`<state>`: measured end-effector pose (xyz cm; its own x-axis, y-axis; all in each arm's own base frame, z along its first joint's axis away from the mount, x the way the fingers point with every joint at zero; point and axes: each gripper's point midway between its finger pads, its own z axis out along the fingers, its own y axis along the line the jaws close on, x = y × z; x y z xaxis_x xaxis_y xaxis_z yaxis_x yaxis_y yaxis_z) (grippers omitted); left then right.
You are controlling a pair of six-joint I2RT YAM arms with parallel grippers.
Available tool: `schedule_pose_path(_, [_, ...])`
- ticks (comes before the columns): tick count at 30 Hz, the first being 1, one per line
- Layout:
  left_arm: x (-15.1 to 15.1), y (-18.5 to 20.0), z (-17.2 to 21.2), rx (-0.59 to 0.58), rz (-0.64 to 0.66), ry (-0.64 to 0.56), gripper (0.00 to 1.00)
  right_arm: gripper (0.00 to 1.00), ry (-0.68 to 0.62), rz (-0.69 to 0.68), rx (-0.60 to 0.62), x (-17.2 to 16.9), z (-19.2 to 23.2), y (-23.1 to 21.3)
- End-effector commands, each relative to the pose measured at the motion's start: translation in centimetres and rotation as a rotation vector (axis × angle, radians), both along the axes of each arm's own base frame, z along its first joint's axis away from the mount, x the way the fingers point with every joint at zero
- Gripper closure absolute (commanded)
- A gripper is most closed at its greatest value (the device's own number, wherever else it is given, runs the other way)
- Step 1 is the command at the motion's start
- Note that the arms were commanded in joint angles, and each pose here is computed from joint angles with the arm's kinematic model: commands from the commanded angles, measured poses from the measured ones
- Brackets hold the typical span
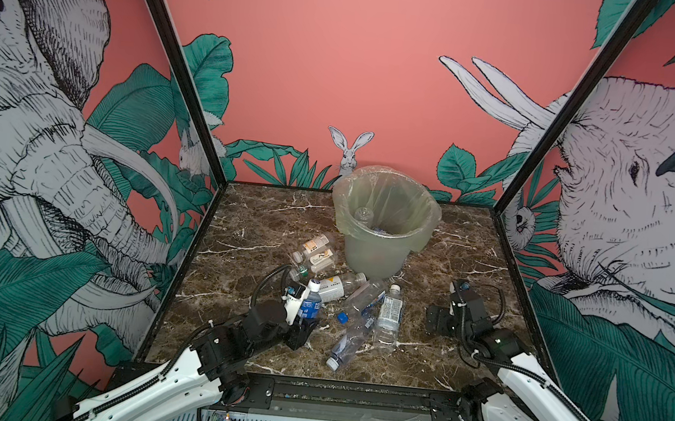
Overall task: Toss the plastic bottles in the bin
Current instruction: 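Close the left gripper around the blue-labelled bottle, then lift the blue-labelled bottle with the left gripper and release it into the bin, then withdraw the empty left gripper from the bin toward the bottles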
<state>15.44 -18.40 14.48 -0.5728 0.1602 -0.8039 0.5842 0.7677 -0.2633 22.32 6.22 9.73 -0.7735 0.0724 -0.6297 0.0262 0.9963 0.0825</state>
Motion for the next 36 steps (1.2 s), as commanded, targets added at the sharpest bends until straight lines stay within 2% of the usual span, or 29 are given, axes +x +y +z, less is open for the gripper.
schedule_pose_path(1, [0.9, 0.4, 2.8, -0.019, 0.03, -0.091, 0.51, 0.01, -0.014, -0.016, 0.001, 0.4, 0.1, -0.1])
schedule_pose_path(5, [2.0, -0.4, 8.7, -0.093, 0.032, -0.219, 0.5, 0.01, -0.015, -0.015, 0.001, 0.5, 0.2, -0.1])
schedule_pose_path(8, [3.4, -1.5, 15.0, -0.115, 0.03, -0.35, 0.5, 0.0, -0.013, -0.018, 0.0, 0.5, 0.1, -0.1])
schedule_pose_path(14, [7.3, -7.9, 27.6, -0.116, -0.05, -0.586, 0.5, 0.01, -0.005, -0.018, -0.004, 0.6, 0.0, 0.0])
schedule_pose_path(17, [11.3, -12.2, 31.0, -0.121, -0.109, -0.588, 0.49, 0.0, 0.0, -0.014, -0.003, 0.6, -0.1, 0.0])
schedule_pose_path(19, [15.5, -14.5, 31.2, -0.085, -0.113, -0.529, 0.38, 0.0, 0.0, -0.013, -0.001, 0.6, -0.1, 0.1])
schedule_pose_path(21, [19.7, -16.0, 30.4, -0.026, -0.09, -0.463, 0.11, 0.0, 0.002, -0.011, 0.001, 0.6, 0.0, 0.1])
schedule_pose_path(22, [21.0, -16.1, 30.2, -0.007, -0.077, -0.437, 0.01, 0.0, 0.004, -0.009, 0.001, 0.5, 0.0, 0.1])
schedule_pose_path(24, [22.9, -15.7, 30.7, -0.007, -0.035, -0.43, 0.0, 0.01, 0.01, -0.005, 0.003, 0.4, -0.1, 0.2])
schedule_pose_path(30, [19.7, -12.8, 37.6, -0.131, -0.026, -0.603, 0.0, 0.01, 0.002, -0.004, 0.011, 0.3, 0.0, 0.2])
schedule_pose_path(33, [18.0, -11.4, 37.8, -0.148, -0.024, -0.609, 0.0, 0.0, -0.001, -0.005, 0.013, 0.3, 0.0, 0.2])
schedule_pose_path(36, [16.6, -10.2, 36.1, -0.15, -0.02, -0.584, 0.0, 0.01, 0.0, -0.004, 0.011, 0.3, 0.1, 0.2])
